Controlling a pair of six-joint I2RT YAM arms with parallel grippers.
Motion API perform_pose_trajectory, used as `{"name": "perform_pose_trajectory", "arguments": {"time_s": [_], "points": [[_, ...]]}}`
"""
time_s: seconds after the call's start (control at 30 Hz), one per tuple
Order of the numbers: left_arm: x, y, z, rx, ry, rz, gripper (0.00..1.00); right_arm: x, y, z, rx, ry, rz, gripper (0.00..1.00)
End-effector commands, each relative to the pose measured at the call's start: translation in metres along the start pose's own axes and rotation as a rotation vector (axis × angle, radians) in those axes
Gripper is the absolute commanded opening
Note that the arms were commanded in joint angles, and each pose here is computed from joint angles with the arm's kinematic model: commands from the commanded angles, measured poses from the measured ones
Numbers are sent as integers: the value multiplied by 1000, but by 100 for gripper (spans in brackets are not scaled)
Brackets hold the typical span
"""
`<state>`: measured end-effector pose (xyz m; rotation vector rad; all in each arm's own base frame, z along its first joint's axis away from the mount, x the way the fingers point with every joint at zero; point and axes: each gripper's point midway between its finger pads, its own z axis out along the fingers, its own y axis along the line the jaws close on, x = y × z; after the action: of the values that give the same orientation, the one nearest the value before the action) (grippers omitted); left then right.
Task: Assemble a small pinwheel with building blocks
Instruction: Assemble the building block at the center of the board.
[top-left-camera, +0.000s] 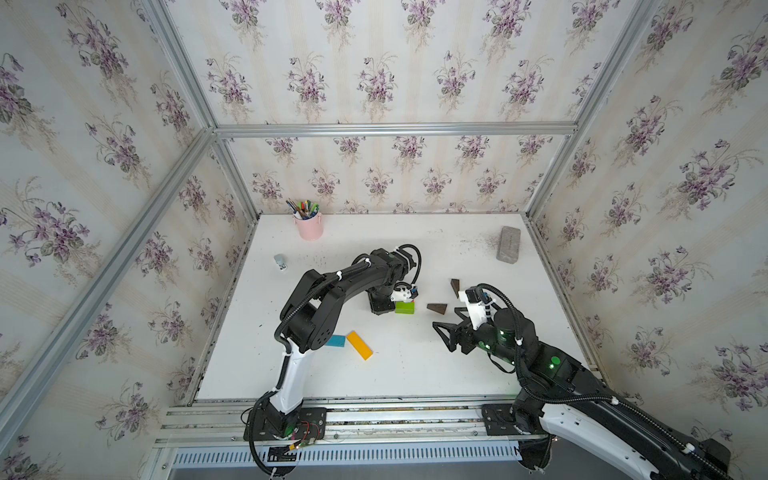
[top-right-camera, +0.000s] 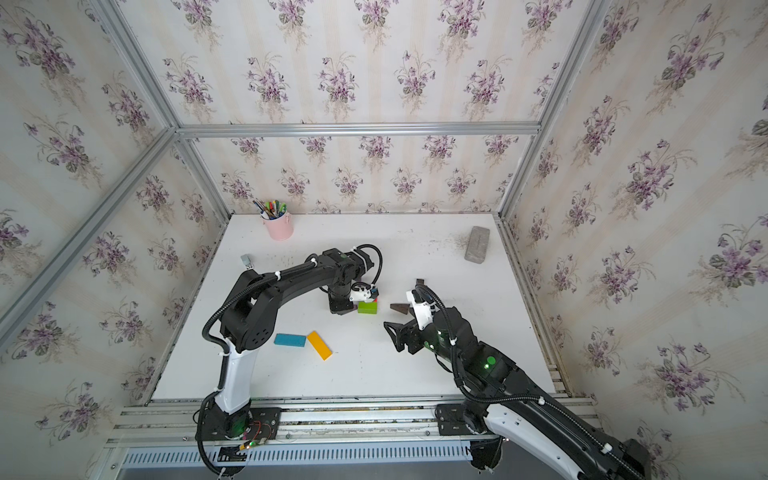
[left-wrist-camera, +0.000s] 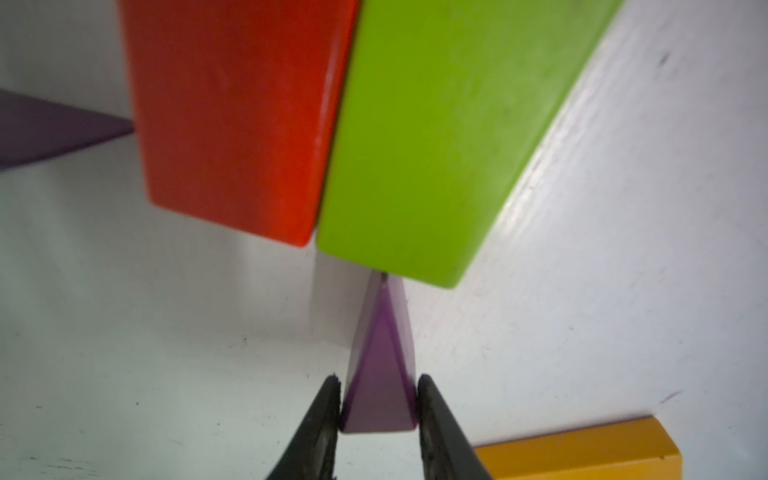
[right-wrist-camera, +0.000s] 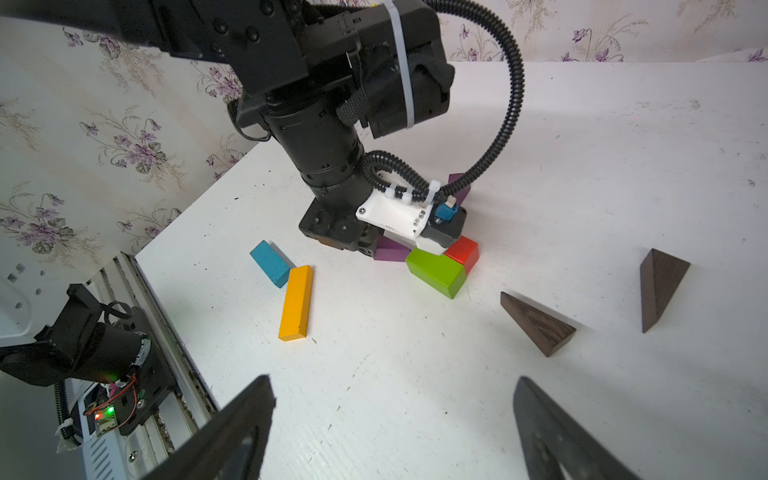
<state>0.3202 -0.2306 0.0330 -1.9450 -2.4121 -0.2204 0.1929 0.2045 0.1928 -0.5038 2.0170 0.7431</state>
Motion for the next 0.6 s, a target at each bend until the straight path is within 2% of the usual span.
{"name": "perform_pose_trajectory", "arguments": {"time_s": [0.0,0.4,0.57], "points": [[1,-1,-5,4,-4,6,33,-5,1,0,-4,-23,-3,90],[-4,-2,-32,-6,-89,4,34,-6,1,0,-2,-24,-2,90],[-7,-7,-51,-2,-162,0,34,-6,0,0,-1,-26,0,90]]}}
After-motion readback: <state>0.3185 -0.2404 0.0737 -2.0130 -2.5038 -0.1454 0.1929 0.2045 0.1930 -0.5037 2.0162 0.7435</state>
